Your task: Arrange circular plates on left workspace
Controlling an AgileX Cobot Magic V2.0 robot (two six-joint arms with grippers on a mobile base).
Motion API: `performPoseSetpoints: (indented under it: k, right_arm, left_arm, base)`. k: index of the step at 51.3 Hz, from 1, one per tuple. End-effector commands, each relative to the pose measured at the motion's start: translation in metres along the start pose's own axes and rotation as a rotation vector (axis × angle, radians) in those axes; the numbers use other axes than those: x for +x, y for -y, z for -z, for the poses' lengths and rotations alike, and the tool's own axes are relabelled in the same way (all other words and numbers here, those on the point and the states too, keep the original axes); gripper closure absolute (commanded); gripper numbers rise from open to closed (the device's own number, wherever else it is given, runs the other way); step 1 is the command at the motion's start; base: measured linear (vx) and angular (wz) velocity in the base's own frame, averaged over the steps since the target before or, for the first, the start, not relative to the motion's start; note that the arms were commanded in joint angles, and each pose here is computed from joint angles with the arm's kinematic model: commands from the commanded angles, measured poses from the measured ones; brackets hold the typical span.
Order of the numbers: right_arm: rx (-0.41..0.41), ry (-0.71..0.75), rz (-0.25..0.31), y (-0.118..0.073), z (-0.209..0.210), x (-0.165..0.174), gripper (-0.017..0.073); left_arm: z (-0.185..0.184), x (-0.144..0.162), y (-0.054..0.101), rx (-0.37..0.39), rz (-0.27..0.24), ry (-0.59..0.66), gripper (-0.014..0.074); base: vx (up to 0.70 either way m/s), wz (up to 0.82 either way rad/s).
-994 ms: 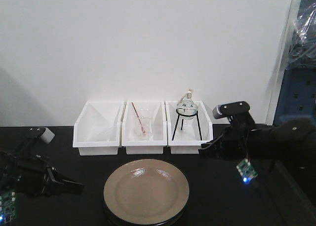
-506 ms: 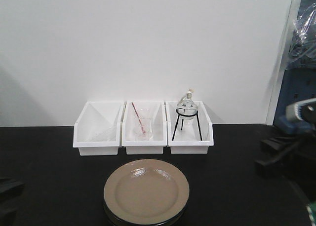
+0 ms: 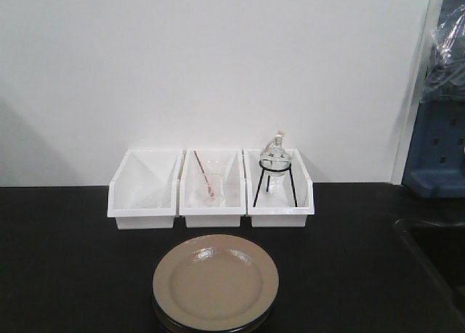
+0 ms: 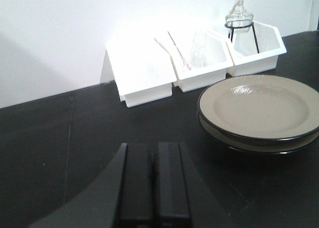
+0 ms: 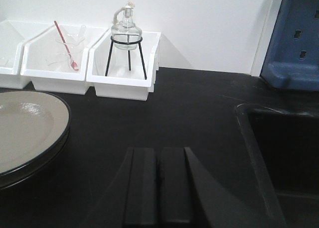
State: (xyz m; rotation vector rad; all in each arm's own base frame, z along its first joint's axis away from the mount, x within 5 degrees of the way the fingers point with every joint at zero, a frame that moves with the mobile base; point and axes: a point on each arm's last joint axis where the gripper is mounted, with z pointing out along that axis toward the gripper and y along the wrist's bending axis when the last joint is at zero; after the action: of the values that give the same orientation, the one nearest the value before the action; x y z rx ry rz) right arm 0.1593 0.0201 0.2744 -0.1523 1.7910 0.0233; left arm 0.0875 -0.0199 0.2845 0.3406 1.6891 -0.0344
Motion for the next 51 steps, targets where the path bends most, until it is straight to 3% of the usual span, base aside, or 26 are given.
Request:
performPoseSetpoints:
  k: [1,25,28,31,33,37,40,41,42,49,51]
  right_arm:
    - [0.054,0.095,-0.012,0.006,0.002,-0.016,0.0565]
    - [0.054,0.095,-0.012,0.006,0.002,-0.016,0.0565]
    - [0.054,0.095,-0.012,0.006,0.002,-0.016,0.0565]
    - [0.054,0.095,-0.012,0.006,0.002,-0.016,0.0565]
    - [0.054,0.095,-0.012,0.006,0.002,-0.016,0.0565]
    - [0.054,0.095,-0.012,0.006,0.002,-0.016,0.0565]
    - [0.054,0.095,-0.012,0.006,0.002,-0.016,0.0565]
    - [0.054,0.095,-0.012,0.006,0.002,-0.016,0.0565]
    - [0.054,0.095,-0.012,0.006,0.002,-0.016,0.0565]
    - [0.053,0.094,-0.012,0.006,0.002,-0.016,0.0565]
    - [0.053,0.094,-0.012,0.006,0.002,-0.016,0.0565]
  left_arm:
    - [0.003,-0.012,-0.006,-0.055,0.027,0.066,0.0594]
    - [0.005,-0.009,-0.004,-0.050,0.020,0.067,0.0594]
    - [0.010,-0.002,-0.003,-0.064,-0.056,0.059,0.0594]
    - [0.015,0.008,-0.002,-0.093,-0.202,0.031,0.0594]
    - [0.017,0.015,-0.001,-0.104,-0.221,0.018,0.0594]
    - [0.020,0.036,0.001,-0.137,-0.178,-0.004,0.0594]
    - [0.022,0.052,0.002,-0.165,-0.113,-0.003,0.0594]
    - [0.022,0.074,0.003,-0.210,-0.059,0.013,0.0594]
    - [0.022,0.079,0.003,-0.220,-0.036,0.026,0.0594]
    - [0.020,0.099,0.004,-0.263,0.063,0.111,0.0594]
    - [0.020,0.099,0.004,-0.258,0.063,0.088,0.0594]
  base:
    - [0.00,0.00]
    - [0.00,0.00]
    - [0.00,0.00]
    - [0.00,0.00]
    - [0.00,0.00]
    - [0.00,0.00]
    - [0.00,0.00]
    - [0.00,0.00]
    - [0.00,0.00]
    - [0.00,0.00]
    - [0.00,0.00]
